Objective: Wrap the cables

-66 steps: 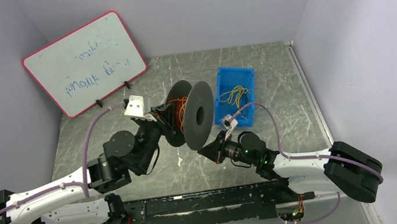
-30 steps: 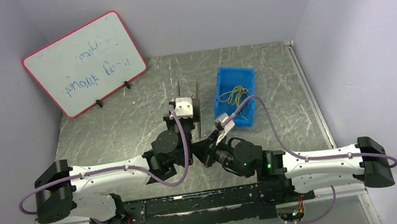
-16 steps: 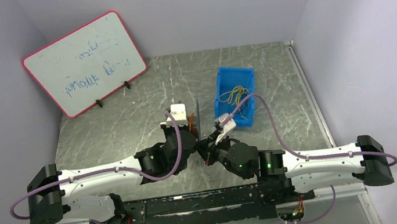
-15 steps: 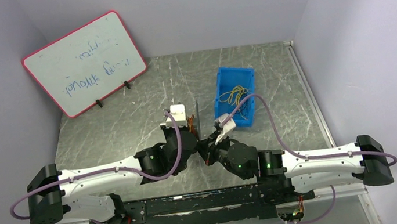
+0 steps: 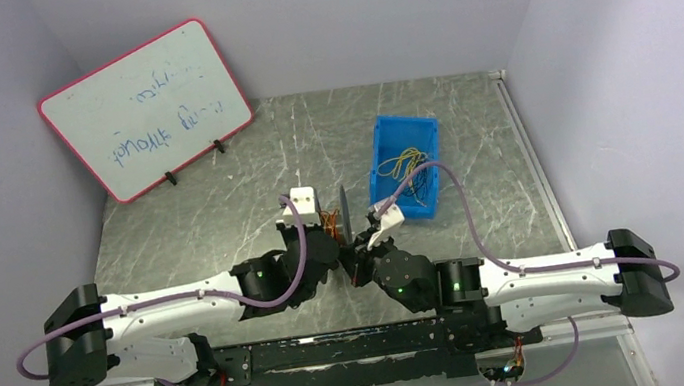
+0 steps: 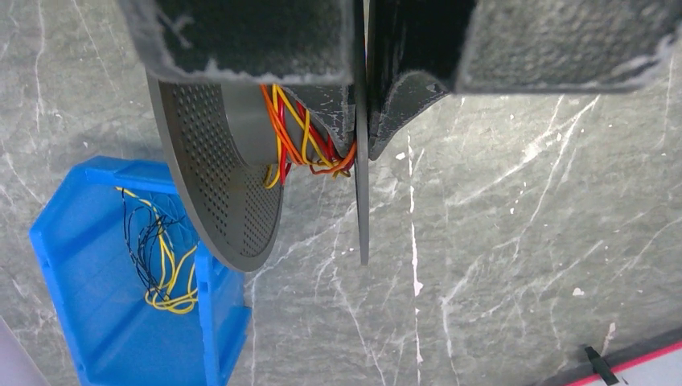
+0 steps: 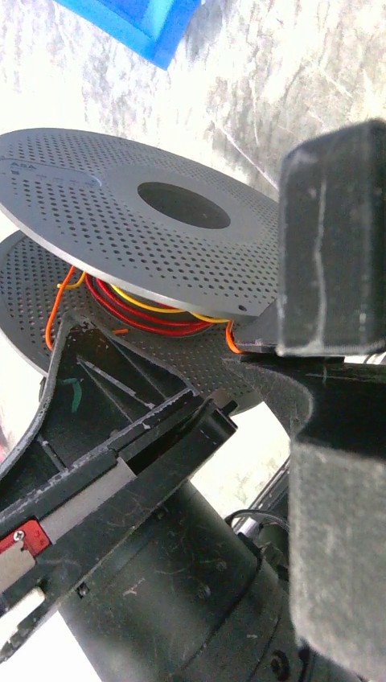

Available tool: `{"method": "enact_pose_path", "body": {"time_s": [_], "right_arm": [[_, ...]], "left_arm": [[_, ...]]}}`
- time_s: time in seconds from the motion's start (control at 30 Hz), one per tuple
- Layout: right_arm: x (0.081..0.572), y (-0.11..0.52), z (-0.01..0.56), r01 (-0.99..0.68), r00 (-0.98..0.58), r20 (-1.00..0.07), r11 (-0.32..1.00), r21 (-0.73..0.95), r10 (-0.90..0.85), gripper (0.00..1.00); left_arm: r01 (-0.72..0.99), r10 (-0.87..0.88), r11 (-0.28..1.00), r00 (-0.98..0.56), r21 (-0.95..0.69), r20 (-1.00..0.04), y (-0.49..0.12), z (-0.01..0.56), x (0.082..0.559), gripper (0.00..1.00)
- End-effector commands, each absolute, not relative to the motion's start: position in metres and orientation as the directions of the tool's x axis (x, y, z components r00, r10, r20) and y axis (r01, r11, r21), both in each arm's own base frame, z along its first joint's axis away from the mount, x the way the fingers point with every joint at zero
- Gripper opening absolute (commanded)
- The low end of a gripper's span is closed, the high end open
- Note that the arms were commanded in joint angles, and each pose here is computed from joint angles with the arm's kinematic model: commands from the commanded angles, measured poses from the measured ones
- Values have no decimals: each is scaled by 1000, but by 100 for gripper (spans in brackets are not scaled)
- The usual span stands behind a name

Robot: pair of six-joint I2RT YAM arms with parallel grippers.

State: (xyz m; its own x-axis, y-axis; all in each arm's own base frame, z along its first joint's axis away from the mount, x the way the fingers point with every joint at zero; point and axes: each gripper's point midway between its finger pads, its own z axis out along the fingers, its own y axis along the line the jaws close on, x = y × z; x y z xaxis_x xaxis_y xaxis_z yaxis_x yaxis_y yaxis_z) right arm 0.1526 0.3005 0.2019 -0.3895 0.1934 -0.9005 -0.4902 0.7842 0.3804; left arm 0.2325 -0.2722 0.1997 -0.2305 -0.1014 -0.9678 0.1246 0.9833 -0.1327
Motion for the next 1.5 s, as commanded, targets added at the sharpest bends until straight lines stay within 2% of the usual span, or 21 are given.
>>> {"method": "enact_pose_path", "body": {"time_s": [0.0, 0.37, 0.63, 1.03, 1.27, 1.47], "right_arm": [[172, 286, 216, -356, -344, -891, 837, 415, 295, 0], [194, 266, 214, -157, -252, -902, 905, 396, 351, 0], [204, 263, 200, -67, -256, -894, 916, 395, 367, 0], [219, 249, 180, 59, -286, -840, 883, 465, 461, 0], [224, 258, 179, 62, -310, -807, 858, 510, 503, 0], [235, 247, 173, 182, -295, -767, 821, 540, 570, 0]], "left_arm": [[152, -71, 982, -260, -114, -963, -272, 190, 224, 7], [147, -16, 987, -296, -62, -955, -286, 171, 203, 7], [176, -9, 982, -287, -62, -958, -291, 168, 191, 7], [190, -31, 978, -293, -90, -956, -284, 162, 182, 7], [207, -39, 973, -290, -102, -956, -282, 163, 180, 7], [209, -24, 974, -287, -87, -958, -283, 159, 179, 7]]}}
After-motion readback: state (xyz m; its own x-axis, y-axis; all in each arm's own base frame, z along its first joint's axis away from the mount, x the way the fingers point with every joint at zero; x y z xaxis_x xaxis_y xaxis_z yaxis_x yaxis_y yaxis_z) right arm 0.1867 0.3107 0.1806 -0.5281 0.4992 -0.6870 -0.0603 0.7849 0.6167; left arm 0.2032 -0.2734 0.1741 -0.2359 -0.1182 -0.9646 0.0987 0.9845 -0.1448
